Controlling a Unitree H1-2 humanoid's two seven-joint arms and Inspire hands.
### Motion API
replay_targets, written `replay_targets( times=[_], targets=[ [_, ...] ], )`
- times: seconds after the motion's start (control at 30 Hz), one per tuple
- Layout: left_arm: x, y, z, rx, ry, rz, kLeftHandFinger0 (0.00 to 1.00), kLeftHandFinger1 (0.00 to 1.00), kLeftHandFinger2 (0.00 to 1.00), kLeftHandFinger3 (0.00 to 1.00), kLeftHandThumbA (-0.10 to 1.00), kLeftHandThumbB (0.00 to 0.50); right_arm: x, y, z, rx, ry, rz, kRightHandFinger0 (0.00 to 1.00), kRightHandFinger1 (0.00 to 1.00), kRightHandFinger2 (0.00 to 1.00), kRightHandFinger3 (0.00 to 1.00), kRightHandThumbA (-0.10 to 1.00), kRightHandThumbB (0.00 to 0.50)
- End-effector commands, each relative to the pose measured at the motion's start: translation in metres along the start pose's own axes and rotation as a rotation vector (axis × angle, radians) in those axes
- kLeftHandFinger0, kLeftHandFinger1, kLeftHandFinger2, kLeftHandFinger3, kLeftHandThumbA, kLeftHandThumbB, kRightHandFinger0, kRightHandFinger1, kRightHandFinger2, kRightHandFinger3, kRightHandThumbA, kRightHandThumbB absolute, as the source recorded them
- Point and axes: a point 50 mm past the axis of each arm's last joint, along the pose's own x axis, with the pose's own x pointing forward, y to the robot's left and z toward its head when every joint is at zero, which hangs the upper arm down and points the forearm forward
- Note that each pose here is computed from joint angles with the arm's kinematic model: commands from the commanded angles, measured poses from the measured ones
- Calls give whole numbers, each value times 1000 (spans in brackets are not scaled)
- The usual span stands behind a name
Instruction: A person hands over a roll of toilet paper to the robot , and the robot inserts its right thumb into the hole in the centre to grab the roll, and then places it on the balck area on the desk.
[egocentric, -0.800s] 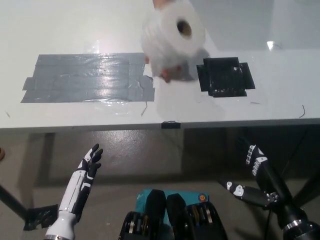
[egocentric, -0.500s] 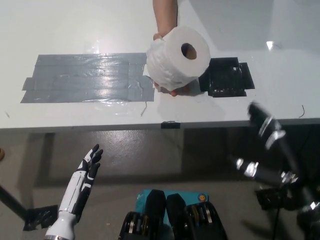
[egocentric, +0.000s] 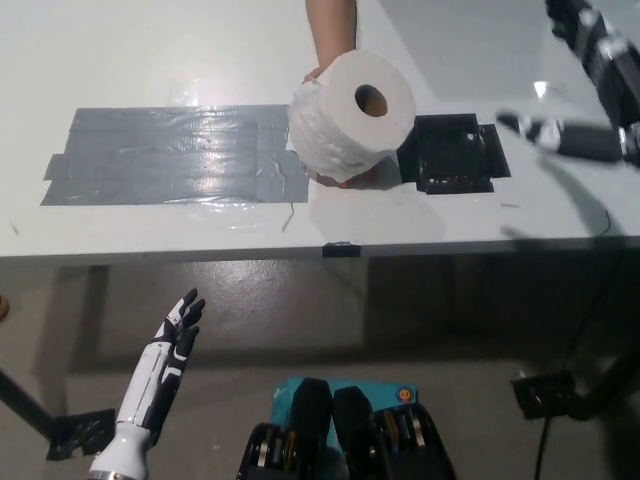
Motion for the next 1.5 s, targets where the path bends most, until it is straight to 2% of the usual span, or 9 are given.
replay_targets(
  times=[0.0,0.17,0.27,0.53,0.7,0.93,1.1,1.23,1.47],
  targets=[
    [3,7,11,18,-57,-1,1000,1000,1000,1000,1000,144,64,-28,32,-17,96,104,1000,1000,1000,1000,712,226],
    [3,8,10,19,-63,-2,1000,1000,1000,1000,1000,114,127,-27,31,-67,232,171,1000,1000,1000,1000,732,305],
    [3,8,10,17,-62,-2,1000,1000,1000,1000,998,126,150,-21,32,-77,280,194,1000,1000,1000,1000,741,280],
    [3,7,9,21,-66,-9,1000,1000,1000,1000,989,108,195,-1,33,-172,412,232,1000,1000,1000,1000,780,351],
    [4,6,9,34,-74,-5,1000,1000,1000,1000,1000,106,205,11,34,-224,438,252,1000,1000,1000,1000,761,314],
    [4,4,11,27,-71,-7,1000,1000,1000,1000,985,94,209,27,27,-238,475,237,1000,1000,1000,1000,724,353],
    [3,4,12,25,-69,-9,1000,1000,1000,1000,985,106,211,36,26,-235,472,251,1000,1000,1000,1000,714,349],
    [4,4,14,36,-80,-17,1000,1000,1000,1000,992,83,210,40,23,-248,516,267,1000,1000,1000,1000,762,378],
    [4,5,14,25,-77,-15,1000,1000,1000,1000,969,113,206,41,15,-247,555,263,1000,1000,1000,1000,568,427]
  ],
)
